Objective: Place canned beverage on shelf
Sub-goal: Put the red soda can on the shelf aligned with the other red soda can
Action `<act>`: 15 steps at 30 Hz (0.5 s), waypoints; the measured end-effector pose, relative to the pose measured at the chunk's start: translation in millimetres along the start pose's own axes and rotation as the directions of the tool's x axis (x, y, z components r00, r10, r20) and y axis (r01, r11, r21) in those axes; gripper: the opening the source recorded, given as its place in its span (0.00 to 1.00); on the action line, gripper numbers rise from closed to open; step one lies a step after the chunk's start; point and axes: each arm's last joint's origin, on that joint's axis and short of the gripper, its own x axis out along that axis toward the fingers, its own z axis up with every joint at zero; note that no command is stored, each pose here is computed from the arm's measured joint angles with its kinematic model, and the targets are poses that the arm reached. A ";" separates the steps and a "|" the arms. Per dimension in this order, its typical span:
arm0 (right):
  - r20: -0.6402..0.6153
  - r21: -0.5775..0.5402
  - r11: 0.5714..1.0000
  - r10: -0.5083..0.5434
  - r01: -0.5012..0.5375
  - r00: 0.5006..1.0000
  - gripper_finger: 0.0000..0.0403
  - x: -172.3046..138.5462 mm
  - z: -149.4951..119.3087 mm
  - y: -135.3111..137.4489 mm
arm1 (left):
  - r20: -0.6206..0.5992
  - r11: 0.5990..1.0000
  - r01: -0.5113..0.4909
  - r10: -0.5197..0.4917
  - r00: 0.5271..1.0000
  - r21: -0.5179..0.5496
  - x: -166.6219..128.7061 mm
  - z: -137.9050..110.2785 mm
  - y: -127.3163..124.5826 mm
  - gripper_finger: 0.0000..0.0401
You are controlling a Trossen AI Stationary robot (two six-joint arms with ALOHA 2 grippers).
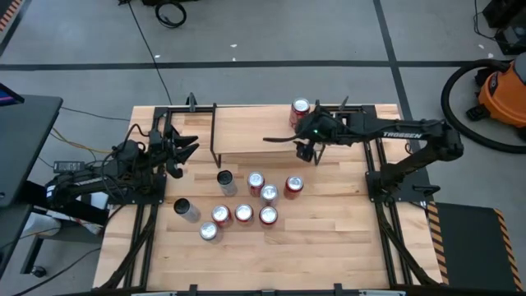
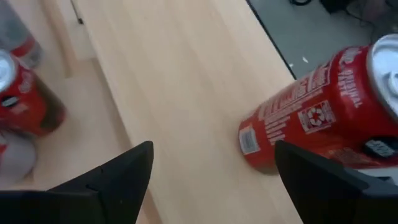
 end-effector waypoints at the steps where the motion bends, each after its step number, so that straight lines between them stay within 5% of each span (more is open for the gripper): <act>1: 0.008 0.003 1.000 0.009 -0.009 1.000 0.85 3.4 -1.2 0.4 | 0.004 1.000 0.001 -0.001 1.000 0.000 0.0 0.4 -0.1 0.39; 15: -0.038 0.008 0.996 -0.085 0.085 0.996 0.85 22.3 -8.4 -7.7 | -0.005 1.000 -0.001 0.001 1.000 0.005 0.0 -0.4 0.1 0.39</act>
